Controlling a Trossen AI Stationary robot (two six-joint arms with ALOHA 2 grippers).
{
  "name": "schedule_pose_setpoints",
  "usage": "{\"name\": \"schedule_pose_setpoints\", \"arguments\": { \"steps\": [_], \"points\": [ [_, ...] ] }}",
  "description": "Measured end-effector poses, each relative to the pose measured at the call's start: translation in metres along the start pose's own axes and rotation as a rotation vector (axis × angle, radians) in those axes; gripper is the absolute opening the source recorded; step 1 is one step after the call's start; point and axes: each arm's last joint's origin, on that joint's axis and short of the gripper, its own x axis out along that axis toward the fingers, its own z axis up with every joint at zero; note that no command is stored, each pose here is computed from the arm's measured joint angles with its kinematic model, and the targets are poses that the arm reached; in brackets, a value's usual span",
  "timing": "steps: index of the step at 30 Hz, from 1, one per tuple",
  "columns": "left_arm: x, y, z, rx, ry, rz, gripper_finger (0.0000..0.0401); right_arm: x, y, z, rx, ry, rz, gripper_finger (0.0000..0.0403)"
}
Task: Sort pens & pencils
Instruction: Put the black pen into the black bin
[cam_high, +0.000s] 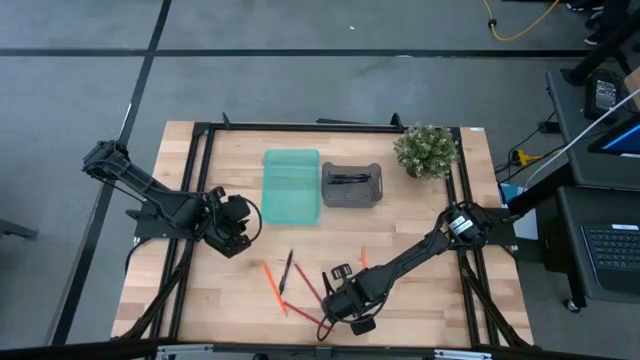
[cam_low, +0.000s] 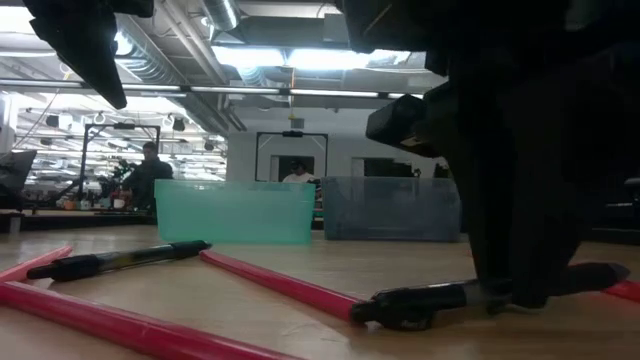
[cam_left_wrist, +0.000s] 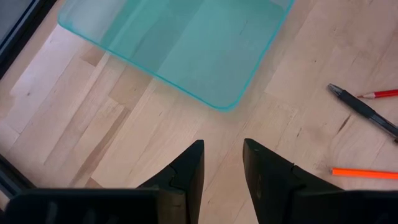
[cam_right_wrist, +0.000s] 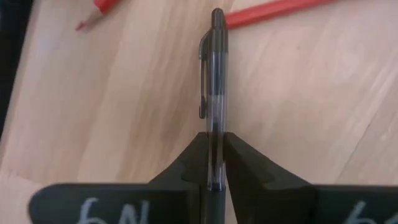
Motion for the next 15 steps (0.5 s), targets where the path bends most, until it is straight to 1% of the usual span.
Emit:
{"name": "schedule_pose_setpoints", "arguments": {
  "steps": [5, 9, 15],
  "points": [
    [0.000, 0.000, 0.000, -0.001, -0.001, -0.001, 0.0105, 0.000, 0.000, 0.000, 0.000, -0.003, -0.002, 0.0048],
    [0.000, 0.000, 0.000, -0.001, 0.000, -0.001, 0.0105, -0.001, -0.001, 0.001, -0.001, -0.007, -0.034, 0.0048],
    [0.000, 0.000, 0.000, -0.003, -0.001, -0.002, 0.0105, -0.016, -0.002, 0.006, -0.013, 0.002, -0.090, 0.0048]
  ]
}}
